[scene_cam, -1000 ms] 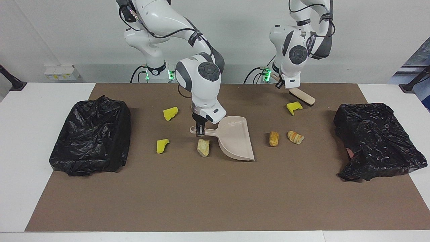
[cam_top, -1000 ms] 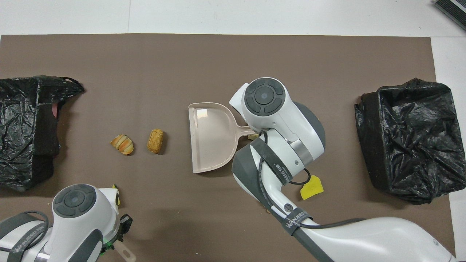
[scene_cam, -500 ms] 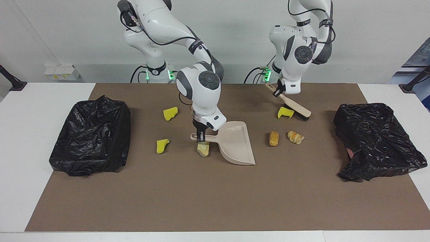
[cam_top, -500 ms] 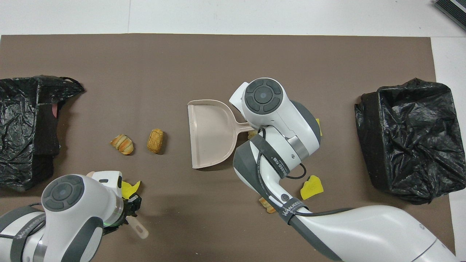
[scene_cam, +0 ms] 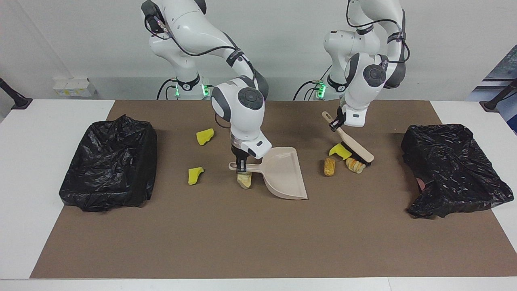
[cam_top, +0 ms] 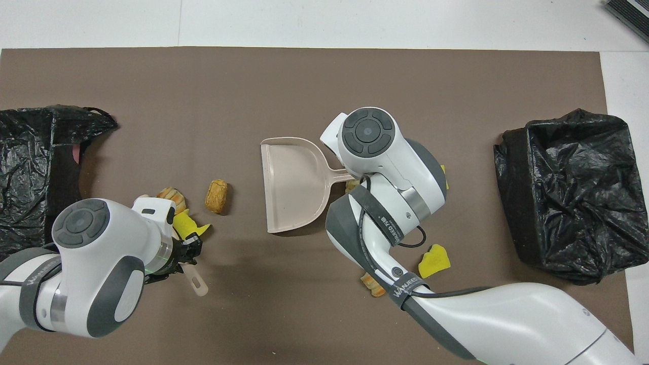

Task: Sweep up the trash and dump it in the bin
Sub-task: 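Sweep the bread and sponge pieces into the dustpan with the left gripper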

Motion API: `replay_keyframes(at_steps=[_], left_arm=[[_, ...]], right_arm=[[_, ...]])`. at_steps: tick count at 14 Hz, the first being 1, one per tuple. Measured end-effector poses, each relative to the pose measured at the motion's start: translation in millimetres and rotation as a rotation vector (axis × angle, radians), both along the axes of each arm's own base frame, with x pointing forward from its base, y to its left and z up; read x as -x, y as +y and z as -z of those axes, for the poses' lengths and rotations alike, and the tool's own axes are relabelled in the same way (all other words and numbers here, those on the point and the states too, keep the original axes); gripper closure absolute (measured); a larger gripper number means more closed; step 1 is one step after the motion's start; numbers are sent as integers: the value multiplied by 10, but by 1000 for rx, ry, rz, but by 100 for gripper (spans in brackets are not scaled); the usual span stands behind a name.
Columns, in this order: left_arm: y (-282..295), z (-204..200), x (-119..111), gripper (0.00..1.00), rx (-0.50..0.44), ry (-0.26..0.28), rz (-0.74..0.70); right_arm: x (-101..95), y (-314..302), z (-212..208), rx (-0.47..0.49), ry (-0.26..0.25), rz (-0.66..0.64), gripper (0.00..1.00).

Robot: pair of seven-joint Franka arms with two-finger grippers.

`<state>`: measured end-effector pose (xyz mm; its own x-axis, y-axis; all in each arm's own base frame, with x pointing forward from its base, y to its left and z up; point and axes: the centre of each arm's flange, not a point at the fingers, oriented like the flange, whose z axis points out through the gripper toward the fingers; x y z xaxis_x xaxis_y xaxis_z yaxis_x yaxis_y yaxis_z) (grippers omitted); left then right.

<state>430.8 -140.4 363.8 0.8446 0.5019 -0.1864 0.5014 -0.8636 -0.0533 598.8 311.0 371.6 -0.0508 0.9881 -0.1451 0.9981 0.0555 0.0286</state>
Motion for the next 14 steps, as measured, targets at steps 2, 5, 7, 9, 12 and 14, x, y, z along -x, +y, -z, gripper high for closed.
replay_keyframes(at_steps=[2, 5, 7, 9, 12, 14], left_arm=[[-14, 12, -25, 74, 37, -13, 101], [-72, 59, -76, 74, 83, -45, 188], [-197, 124, -122, 74, 106, -67, 210], [-506, 122, -135, 74, 141, -82, 244], [-1093, 192, -121, 74, 174, -120, 321], [-1382, 185, -114, 74, 184, -131, 377]], right_arm=[[0, 0, 0, 0, -1, 5, 68], [-2, -3, -1, 0, -1, 8, 68], [-6, -9, -2, -1, -2, 10, 68], [-9, -14, -2, -1, -2, 11, 68], [-14, -21, -3, -1, -2, 12, 68], [-15, -22, -3, -1, -2, 12, 68]])
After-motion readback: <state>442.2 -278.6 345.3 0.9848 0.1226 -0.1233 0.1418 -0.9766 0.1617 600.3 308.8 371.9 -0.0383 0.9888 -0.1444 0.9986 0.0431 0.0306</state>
